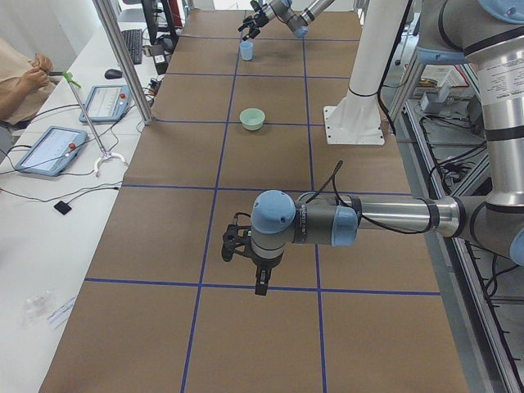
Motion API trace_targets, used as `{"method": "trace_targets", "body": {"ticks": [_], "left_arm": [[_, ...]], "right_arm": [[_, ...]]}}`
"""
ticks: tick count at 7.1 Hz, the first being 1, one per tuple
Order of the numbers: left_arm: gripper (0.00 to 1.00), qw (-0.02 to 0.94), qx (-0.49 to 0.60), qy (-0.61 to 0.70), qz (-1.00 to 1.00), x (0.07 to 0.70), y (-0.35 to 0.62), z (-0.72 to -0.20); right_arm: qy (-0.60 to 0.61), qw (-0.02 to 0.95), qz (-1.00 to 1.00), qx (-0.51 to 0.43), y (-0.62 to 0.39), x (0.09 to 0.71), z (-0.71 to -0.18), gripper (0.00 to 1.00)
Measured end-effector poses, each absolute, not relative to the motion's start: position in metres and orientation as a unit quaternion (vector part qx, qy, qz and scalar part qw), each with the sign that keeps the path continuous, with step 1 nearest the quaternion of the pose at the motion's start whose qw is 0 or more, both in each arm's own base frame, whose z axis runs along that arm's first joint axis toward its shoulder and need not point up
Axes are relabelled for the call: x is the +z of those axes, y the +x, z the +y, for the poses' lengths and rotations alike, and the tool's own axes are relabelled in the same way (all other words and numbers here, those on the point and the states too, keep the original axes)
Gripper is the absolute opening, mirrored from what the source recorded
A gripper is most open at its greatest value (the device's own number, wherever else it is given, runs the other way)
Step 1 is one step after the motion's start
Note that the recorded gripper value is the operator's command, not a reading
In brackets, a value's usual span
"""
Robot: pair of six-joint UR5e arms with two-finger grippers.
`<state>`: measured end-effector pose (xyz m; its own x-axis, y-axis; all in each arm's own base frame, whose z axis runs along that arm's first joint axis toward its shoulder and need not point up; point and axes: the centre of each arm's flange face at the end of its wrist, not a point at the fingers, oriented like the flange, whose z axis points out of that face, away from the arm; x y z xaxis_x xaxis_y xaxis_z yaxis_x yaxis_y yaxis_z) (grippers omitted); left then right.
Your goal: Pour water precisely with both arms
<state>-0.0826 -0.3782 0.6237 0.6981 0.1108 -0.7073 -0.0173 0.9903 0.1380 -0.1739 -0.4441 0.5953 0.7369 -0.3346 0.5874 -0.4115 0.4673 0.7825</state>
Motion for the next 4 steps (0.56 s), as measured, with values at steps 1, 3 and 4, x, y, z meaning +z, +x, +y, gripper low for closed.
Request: {"method": "trace_targets", "body": {"ticks": [1, 3, 4], "left_arm": [[1.0, 0.917, 0.034, 0.064, 0.393, 0.618, -0.082, -0.38], [1.0, 0.911, 0.032, 0.077, 0.405, 0.598, -0.08, -0.397], [1.0, 0.909, 0.023, 0.083, 0.407, 0.584, -0.078, -0.411]], "right_arm": [[0.497, 0.789, -0.361, 0.024, -0.162, 0.594, -0.459, 0.99], [0.427, 0.825, -0.369, 0.015, -0.137, 0.599, -0.483, 0.99], [0.384, 0.839, -0.386, 0.01, -0.118, 0.602, -0.491, 0.99]]}}
